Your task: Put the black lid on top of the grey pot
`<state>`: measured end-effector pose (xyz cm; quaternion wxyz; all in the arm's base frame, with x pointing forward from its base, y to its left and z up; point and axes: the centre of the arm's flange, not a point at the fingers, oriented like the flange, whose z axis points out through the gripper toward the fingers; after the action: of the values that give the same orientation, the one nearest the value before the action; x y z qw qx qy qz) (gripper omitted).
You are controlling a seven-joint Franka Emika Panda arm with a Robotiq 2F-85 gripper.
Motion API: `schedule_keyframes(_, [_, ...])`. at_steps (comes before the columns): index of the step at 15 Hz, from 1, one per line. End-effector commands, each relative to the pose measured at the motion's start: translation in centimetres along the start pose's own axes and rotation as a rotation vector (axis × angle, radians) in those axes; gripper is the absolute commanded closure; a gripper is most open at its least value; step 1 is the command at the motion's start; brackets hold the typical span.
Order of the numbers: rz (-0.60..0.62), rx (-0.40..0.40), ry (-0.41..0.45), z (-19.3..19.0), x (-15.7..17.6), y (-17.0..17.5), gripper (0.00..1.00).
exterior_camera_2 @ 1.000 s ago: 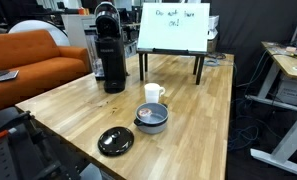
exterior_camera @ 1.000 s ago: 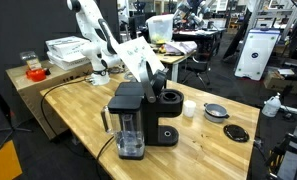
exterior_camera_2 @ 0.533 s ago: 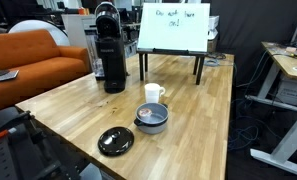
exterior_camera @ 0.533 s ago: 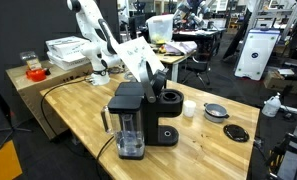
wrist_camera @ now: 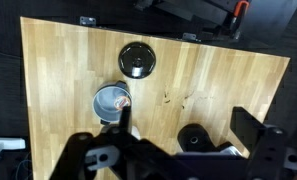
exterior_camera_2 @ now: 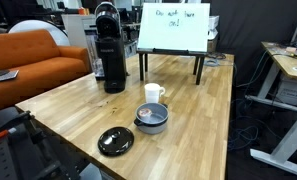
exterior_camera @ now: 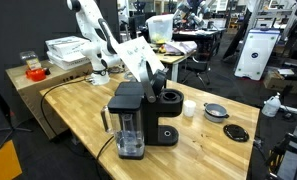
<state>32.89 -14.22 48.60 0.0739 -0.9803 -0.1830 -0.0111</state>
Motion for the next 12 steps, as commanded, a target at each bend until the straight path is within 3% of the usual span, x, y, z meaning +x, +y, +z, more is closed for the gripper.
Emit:
schedule_keyframes(1, [0.042,-0.038,-0.096,4.2,2.3,0.9,0.0])
schedule_keyframes(6, [0.107,-0.02,-0.226,11.5,3.7,3.0,0.0])
schedule_keyframes(12, [0.077,-0.01,-0.211,11.0,3.3,1.9,0.0])
